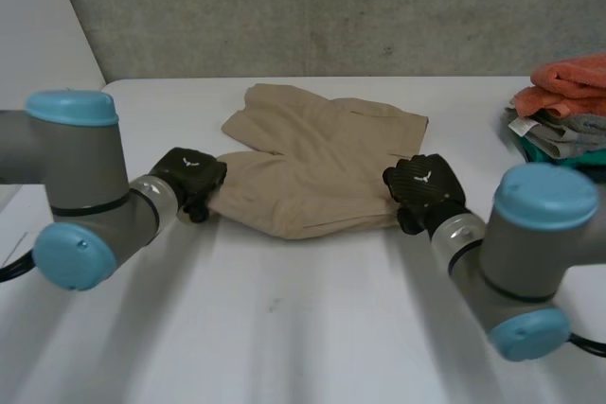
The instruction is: Fold the laundry.
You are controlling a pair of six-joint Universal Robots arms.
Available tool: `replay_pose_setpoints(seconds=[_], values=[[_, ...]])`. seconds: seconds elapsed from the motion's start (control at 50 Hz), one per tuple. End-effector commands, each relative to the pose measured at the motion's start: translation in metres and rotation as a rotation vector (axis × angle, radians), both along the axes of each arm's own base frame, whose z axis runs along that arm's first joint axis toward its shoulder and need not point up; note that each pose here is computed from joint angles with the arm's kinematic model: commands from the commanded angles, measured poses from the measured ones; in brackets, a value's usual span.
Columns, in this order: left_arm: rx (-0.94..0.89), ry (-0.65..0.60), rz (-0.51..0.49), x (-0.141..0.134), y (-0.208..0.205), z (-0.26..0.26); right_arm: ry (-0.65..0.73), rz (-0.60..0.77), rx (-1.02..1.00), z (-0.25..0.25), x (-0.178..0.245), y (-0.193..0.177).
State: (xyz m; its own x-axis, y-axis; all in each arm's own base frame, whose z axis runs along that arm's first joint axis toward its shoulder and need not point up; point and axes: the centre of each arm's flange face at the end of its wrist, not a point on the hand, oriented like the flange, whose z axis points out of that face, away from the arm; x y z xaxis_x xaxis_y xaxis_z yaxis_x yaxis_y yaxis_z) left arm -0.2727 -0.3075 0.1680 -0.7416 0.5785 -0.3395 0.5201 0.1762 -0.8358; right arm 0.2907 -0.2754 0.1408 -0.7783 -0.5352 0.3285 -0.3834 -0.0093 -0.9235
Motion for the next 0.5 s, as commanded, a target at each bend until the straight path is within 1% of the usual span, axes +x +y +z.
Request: replay_pose_setpoints(seconds=[0.02,0.08,0.1,0.14,0.18,0.24,0.28,0.32,0.38,0.4,0.42,0.46,0.48,0.5], values=[[0.156,-0.306,-0.189,0.023,0.077,0.024,0.292,0.114,0.136,0.051,-0.032,0.036],[0.233,-0.396,-0.301,0.03,0.111,0.029,0.411,0.176,0.227,0.058,-0.045,0.057],[0.274,-0.437,-0.374,0.033,0.134,0.033,0.494,0.233,0.306,0.059,-0.055,0.073],[0.293,-0.461,-0.439,0.036,0.154,0.039,0.565,0.292,0.377,0.06,-0.063,0.089],[0.291,-0.466,-0.513,0.036,0.176,0.047,0.616,0.364,0.387,0.06,-0.068,0.097],[0.264,-0.456,-0.548,0.034,0.186,0.052,0.626,0.391,0.349,0.057,-0.069,0.096],[0.256,-0.458,-0.546,0.031,0.182,0.048,0.611,0.37,0.336,0.056,-0.069,0.09],[0.234,-0.461,-0.523,0.028,0.172,0.047,0.588,0.346,0.334,0.055,-0.068,0.085],[0.171,-0.477,-0.44,0.022,0.142,0.044,0.523,0.296,0.323,0.054,-0.063,0.071],[0.118,-0.473,-0.386,0.017,0.121,0.044,0.476,0.26,0.298,0.055,-0.06,0.059],[0.089,-0.466,-0.359,0.014,0.11,0.045,0.447,0.242,0.287,0.055,-0.057,0.053],[0.029,-0.443,-0.311,0.007,0.089,0.046,0.392,0.206,0.254,0.055,-0.052,0.04],[-0.03,-0.41,-0.275,-0.001,0.069,0.05,0.341,0.171,0.218,0.054,-0.046,0.025],[-0.059,-0.389,-0.258,-0.005,0.059,0.052,0.32,0.152,0.199,0.054,-0.043,0.018]])
